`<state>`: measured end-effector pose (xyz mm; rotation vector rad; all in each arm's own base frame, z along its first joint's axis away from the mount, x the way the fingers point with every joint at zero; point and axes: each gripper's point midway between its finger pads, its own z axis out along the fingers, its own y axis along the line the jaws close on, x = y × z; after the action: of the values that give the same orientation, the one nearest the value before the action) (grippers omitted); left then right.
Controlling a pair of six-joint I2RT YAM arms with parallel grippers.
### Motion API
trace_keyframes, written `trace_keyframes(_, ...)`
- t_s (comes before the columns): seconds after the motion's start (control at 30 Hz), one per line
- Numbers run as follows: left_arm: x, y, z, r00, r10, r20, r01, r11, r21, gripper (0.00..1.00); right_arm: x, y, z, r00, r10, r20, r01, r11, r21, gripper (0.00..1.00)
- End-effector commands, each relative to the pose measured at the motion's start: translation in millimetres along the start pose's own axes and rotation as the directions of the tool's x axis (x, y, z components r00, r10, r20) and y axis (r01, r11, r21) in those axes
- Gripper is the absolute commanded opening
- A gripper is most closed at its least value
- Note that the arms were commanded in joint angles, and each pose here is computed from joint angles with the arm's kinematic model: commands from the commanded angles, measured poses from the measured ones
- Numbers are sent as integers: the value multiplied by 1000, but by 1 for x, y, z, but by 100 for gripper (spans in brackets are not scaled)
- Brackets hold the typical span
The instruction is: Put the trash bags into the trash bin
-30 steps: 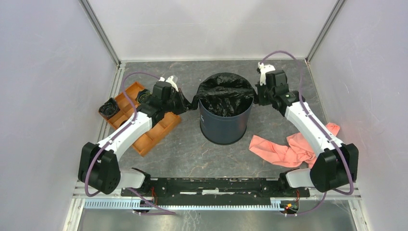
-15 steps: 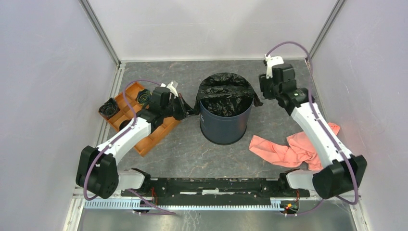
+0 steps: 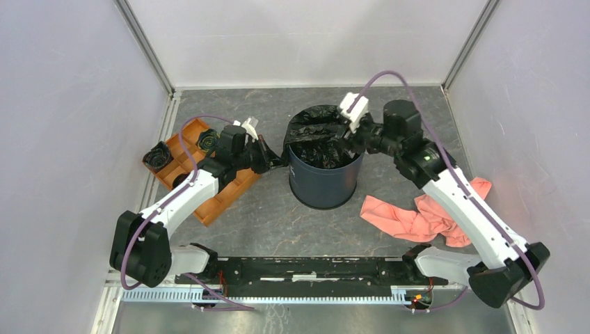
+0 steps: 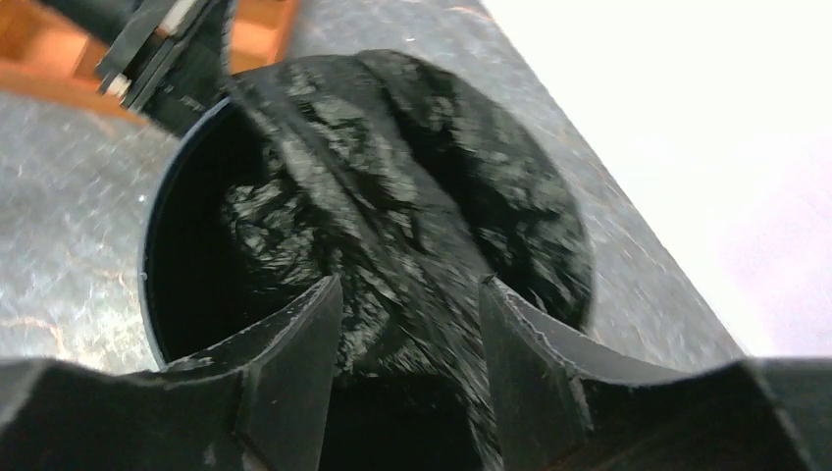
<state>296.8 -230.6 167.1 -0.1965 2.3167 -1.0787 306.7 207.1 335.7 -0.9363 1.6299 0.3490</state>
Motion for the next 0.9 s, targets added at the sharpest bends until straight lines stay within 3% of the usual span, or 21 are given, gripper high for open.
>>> trace_keyframes(0.0, -7, -15, -6, 1000, -9, 26, 8, 999, 53, 2, 1, 26, 25, 971, -223, 81, 233, 962, -144, 56)
trace_keyframes(0.17, -7, -16, -8, 1000, -2, 27, 1, 999, 54, 2, 9, 40, 29, 928, -341, 149, 361, 922, -138, 52)
trace_keyframes(0.37, -8, -18, -7, 1000, -4, 25, 2, 998, 64, 2, 19, 42, 40, 921, -367, 129, 383, 913, -142, 39)
trace_keyframes(0.63, -9, -20, -6, 1000, 5, 22, -7, 998, 70, 2, 10, 41, 47, 920, -363, 145, 379, 920, -98, 38)
trace_keyframes(0.77, -8, -20, -6, 1000, 8, 20, -10, 998, 70, 2, -4, 36, 48, 936, -321, 146, 335, 939, -84, 9)
trace_keyframes(0.87, -7, -18, -6, 1000, 7, 17, -8, 998, 67, 2, -13, 50, 42, 958, -246, 145, 269, 948, -169, 0)
